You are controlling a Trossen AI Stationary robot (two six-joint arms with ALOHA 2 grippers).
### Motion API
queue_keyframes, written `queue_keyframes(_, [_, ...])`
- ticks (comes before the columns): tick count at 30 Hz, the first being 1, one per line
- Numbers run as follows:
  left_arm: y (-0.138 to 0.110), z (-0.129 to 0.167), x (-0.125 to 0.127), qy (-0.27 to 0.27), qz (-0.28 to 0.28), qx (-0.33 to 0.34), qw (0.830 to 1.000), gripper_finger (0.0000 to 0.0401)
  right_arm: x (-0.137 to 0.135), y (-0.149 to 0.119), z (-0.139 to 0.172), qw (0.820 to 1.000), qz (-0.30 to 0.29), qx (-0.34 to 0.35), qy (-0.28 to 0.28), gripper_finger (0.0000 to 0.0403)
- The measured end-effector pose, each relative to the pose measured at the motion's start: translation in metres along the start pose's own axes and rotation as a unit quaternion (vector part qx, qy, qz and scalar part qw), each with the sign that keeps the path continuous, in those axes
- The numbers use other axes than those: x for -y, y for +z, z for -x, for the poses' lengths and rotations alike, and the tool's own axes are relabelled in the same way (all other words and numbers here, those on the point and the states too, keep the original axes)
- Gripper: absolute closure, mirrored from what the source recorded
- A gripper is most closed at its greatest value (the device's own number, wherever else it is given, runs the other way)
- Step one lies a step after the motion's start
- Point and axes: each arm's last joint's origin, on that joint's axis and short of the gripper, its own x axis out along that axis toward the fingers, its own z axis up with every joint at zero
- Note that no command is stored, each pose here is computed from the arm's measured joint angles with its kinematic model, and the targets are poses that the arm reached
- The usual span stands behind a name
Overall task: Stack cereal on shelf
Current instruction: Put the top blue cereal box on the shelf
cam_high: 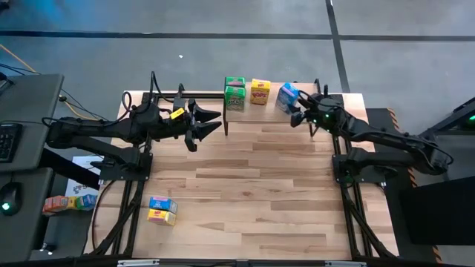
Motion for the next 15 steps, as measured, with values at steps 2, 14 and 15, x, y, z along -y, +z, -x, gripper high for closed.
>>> queue_keyframes(2, [0.0,0.0,0.0,0.0,0.0,0.0,1.0,0.0215,0.001,0.001,0.005,1.0,0.001,0.0,0.0,0.0163])
queue_keyframes(14, [0.0,0.0,0.0,0.0,0.0,-0.001,1.0,0.0215,0.009,0.001,0.023,1.0,-0.005,-0.006,-0.026,0.0163])
queue_keyframes(15, [-0.001,0.0,0.0,0.001,-0.001,-0.003,1.0,0.0215,0.01,0.0,0.024,1.0,-0.004,-0.01,-0.028,0.0163])
